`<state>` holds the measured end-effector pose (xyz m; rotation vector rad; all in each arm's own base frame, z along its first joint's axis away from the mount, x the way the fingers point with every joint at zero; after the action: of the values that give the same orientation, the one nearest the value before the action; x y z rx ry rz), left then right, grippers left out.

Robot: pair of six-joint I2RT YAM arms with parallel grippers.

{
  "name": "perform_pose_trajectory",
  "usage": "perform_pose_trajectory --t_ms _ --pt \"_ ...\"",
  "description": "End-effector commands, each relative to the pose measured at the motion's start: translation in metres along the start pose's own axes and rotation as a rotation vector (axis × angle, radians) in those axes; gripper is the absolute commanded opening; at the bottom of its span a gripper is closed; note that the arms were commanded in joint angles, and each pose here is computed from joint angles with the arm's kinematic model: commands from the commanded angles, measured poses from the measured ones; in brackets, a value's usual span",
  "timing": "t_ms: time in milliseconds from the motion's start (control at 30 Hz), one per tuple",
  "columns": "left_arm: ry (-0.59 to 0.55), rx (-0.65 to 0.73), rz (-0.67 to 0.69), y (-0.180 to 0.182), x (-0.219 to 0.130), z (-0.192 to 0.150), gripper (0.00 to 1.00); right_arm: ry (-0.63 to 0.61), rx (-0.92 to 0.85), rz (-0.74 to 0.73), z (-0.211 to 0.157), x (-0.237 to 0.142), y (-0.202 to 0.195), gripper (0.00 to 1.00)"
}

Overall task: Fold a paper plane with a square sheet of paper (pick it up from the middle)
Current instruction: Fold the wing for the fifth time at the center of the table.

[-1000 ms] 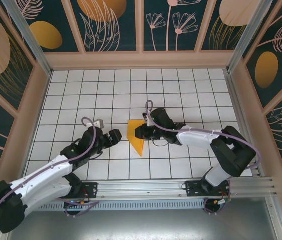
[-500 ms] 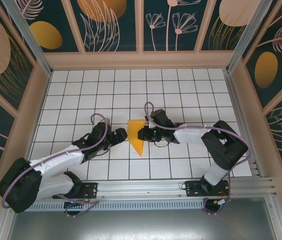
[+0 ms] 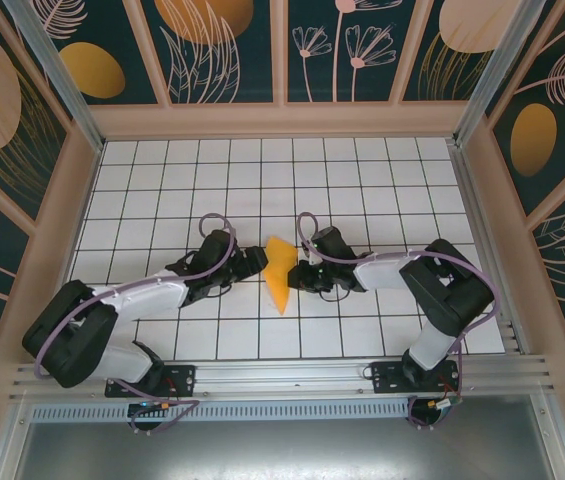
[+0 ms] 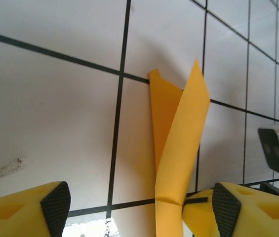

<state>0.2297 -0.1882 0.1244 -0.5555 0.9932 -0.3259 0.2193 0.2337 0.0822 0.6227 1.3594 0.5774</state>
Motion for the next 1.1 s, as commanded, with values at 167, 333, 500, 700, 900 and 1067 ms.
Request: perform_pose_trajectory --t_ms 167,333,500,700,900,1067 --pt "0.082 0.01 -0.184 -0.021 0.028 0.011 0.74 0.015 -0.003 -0.086 -0.007 0.007 -0.025 0.19" --pt "0.122 0.026 -0.238 -0.022 0.039 0.019 0.69 0.011 0.0 -0.107 -0.007 0.008 -0.027 0.19" --pt "0.185 0.055 -0.301 -0.024 0.049 0.03 0.52 0.005 -0.003 -0.119 -0.004 0.008 -0.026 0.19" --pt "0.211 0.068 -0.276 -0.016 0.057 0.036 0.42 -0.003 -0.01 -0.128 -0.001 0.007 -0.024 0.19" --pt "0.239 0.067 -0.315 -0.014 0.063 0.036 0.28 -0.012 -0.014 -0.137 0.0 0.005 -0.021 0.19" --pt "0.226 0.064 -0.29 -0.011 0.062 0.036 0.14 -0.038 -0.021 -0.124 0.005 0.0 -0.013 0.21"
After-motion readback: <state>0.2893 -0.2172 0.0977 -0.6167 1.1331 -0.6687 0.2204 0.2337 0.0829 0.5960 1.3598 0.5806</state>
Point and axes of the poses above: each hand's point on the last joint's axis, 136 mm out from that joint toward the fingers, its own x axis out along the fingers, its own y axis along the line the jaws close on, z = x × y, the point moved 9 cm from there along -x, back along the fingers, and after that the axes turned 7 degrees about x, right-handed, at the moved point
